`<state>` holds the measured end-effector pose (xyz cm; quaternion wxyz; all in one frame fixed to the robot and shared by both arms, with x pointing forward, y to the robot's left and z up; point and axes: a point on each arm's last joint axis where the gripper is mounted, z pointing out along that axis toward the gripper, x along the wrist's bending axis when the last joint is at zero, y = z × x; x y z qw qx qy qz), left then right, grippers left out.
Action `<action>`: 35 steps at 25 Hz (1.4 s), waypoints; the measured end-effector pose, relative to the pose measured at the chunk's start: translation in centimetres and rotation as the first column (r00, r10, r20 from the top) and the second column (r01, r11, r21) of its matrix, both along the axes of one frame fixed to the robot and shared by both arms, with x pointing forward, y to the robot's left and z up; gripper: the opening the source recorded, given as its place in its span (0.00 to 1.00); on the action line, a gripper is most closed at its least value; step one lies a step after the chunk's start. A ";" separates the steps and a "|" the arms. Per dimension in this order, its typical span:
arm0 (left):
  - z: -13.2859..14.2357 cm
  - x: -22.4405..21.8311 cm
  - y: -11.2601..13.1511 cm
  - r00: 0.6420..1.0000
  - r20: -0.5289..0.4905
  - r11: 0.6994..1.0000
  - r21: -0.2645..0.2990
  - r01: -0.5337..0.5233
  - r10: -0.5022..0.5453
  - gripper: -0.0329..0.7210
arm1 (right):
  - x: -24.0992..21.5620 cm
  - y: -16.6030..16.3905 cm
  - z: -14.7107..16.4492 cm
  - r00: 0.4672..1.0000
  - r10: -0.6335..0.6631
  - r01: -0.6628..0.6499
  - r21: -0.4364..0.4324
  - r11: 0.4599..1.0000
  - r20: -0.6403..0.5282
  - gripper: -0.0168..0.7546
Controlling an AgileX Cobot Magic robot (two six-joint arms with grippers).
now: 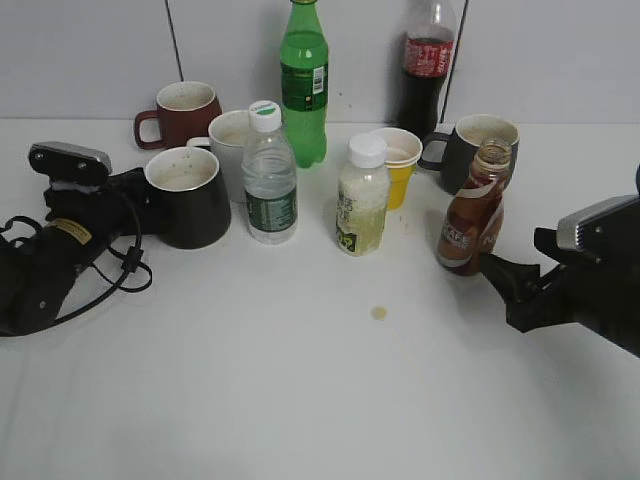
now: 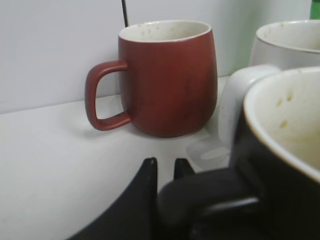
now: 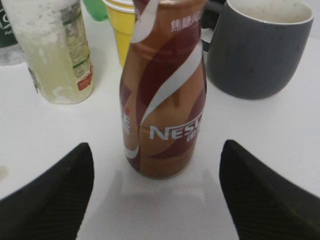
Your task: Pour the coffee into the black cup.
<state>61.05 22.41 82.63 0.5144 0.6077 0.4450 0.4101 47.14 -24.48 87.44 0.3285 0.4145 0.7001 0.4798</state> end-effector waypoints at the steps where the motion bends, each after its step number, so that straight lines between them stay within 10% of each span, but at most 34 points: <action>1: 0.2 0.0 0.0 1.000 -0.001 1.000 0.003 0.000 0.000 0.14 | 0.5 0.1 -0.2 1.000 0.005 -0.005 0.000 1.000 0.003 0.78; 16: 5.0 -4.8 0.8 0.999 -0.034 0.999 0.044 0.020 -0.019 0.12 | 7.3 1.7 -3.9 0.997 0.077 -0.078 0.073 0.994 0.011 0.78; 25: 5.4 -7.2 0.2 0.988 -0.090 0.992 -0.039 0.122 -0.125 0.11 | 9.5 2.1 -4.5 0.994 0.095 -0.099 0.081 0.992 0.049 0.67; 35: 5.3 -9.0 -4.3 0.919 -0.095 0.924 -0.013 0.383 -0.382 0.11 | 9.3 3.0 -1.5 0.965 0.236 -0.240 0.025 0.970 0.119 0.67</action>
